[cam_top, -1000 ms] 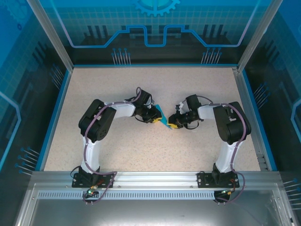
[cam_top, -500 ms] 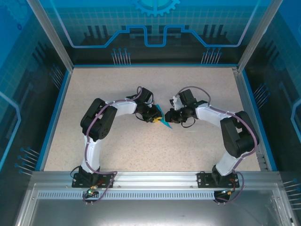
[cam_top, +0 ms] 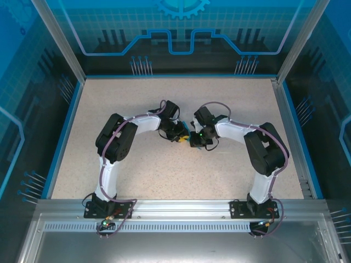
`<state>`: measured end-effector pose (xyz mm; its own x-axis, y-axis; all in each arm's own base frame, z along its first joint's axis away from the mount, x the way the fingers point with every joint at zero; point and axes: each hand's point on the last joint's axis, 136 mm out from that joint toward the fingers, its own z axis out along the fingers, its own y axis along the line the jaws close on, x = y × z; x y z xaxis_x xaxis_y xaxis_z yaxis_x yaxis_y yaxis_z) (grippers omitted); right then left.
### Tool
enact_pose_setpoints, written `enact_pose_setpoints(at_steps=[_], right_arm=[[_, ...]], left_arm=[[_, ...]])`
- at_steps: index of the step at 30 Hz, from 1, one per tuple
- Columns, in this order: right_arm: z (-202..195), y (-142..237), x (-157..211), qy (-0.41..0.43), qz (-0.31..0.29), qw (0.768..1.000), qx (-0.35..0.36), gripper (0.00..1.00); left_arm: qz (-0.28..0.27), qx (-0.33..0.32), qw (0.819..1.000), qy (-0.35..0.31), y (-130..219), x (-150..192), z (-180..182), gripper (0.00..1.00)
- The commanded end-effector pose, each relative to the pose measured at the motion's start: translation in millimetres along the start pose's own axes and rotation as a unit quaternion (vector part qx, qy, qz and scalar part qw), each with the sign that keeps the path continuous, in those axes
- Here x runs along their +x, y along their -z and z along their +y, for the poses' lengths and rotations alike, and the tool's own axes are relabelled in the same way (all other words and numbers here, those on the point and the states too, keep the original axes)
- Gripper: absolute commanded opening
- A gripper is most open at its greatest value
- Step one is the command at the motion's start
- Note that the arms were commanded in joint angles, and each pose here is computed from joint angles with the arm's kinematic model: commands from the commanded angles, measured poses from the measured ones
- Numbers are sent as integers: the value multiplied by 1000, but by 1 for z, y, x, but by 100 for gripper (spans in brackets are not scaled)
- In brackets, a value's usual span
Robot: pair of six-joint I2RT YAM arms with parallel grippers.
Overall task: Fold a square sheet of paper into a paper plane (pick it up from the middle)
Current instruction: Fold the wing for the fifth time at the center of the table.
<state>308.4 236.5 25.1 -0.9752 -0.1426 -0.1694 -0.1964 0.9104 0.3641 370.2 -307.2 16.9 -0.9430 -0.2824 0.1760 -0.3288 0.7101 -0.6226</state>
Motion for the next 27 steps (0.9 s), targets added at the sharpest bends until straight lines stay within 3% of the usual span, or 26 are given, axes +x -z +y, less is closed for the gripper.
enact_pose_setpoints(at_steps=[1,18,27], right_arm=[[-10,-2,3,-2,13,999,36,9],[-35,-8,15,-32,36,998,41,8],[-40,-11,22,-48,48,998,6,7]], left_arm=[[10,-65,997,36,-14,4,36,18],[14,-86,996,32,-16,4,45,17],[16,-98,995,31,-17,3,51,18]])
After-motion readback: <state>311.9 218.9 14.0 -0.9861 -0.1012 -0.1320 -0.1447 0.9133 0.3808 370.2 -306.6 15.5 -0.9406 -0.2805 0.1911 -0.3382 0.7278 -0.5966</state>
